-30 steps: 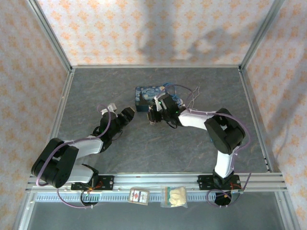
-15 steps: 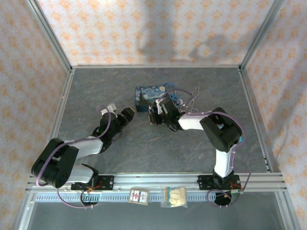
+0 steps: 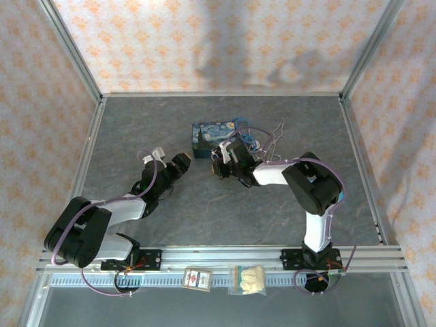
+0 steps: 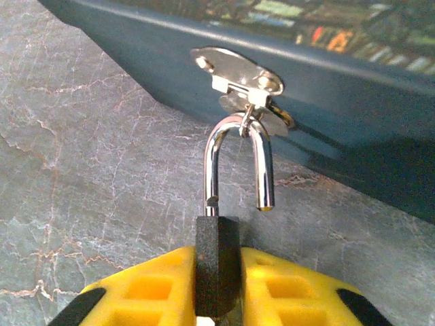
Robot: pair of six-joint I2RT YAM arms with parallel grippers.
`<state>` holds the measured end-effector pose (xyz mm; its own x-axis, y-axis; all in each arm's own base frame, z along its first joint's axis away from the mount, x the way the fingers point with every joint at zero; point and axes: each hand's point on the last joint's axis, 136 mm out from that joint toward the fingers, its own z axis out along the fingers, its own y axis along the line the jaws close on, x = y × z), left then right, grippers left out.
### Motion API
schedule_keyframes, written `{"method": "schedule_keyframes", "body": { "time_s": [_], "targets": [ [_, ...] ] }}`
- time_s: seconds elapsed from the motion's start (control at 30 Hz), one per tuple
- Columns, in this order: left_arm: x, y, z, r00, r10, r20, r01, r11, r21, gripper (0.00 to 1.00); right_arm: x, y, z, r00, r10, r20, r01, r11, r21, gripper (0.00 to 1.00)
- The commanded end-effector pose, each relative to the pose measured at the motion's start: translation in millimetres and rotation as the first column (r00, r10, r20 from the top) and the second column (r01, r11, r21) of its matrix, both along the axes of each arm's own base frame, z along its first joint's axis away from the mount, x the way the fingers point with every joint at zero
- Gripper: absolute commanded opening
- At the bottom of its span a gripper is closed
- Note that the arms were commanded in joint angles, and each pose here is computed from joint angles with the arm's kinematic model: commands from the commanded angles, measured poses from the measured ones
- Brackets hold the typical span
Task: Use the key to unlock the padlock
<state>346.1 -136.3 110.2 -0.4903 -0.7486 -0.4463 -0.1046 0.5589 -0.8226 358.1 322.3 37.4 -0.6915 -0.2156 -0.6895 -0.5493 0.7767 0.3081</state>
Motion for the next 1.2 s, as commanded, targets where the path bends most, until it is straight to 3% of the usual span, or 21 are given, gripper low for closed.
{"method": "schedule_keyframes", "body": {
  "time_s": [0.0,0.17,0.33,0.47,0.67,0.9,1.17],
  "targets": [
    [3,6,9,0.999,0.02,0.04,-0.02,1.0,-0.009,0.67,-6,-9,-15,1.0,0.01,-0.013,-0.011,0.998,-0.058,0.26],
    [3,6,8,0.999,0.02,0.039,-0.019,1.0,-0.01,0.67,-8,-9,-15,1.0,0.015,-0.008,-0.015,0.999,-0.049,0.29],
    [3,7,10,0.999,0.018,0.043,-0.018,1.0,-0.014,0.67,-4,-7,-11,0.999,0.034,0.023,-0.033,0.998,-0.055,0.09],
    [3,8,12,0.999,0.019,0.044,-0.019,1.0,-0.009,0.67,1,-10,-2,0.994,0.094,0.059,-0.09,0.993,-0.072,0.02],
    [4,8,11,0.999,0.018,0.042,-0.018,1.0,-0.005,0.67,2,-9,0,0.961,0.276,0.029,-0.273,0.959,-0.074,0.0],
    [5,7,14,0.999,0.013,0.046,-0.012,1.0,-0.001,0.67,3,-6,-19,0.893,0.45,0.001,-0.441,0.876,-0.196,0.0],
    [3,7,11,0.999,0.006,0.039,-0.006,1.0,0.002,0.66,26,-3,-16,0.866,0.495,0.072,-0.456,0.839,-0.297,0.0]
  ]
}}
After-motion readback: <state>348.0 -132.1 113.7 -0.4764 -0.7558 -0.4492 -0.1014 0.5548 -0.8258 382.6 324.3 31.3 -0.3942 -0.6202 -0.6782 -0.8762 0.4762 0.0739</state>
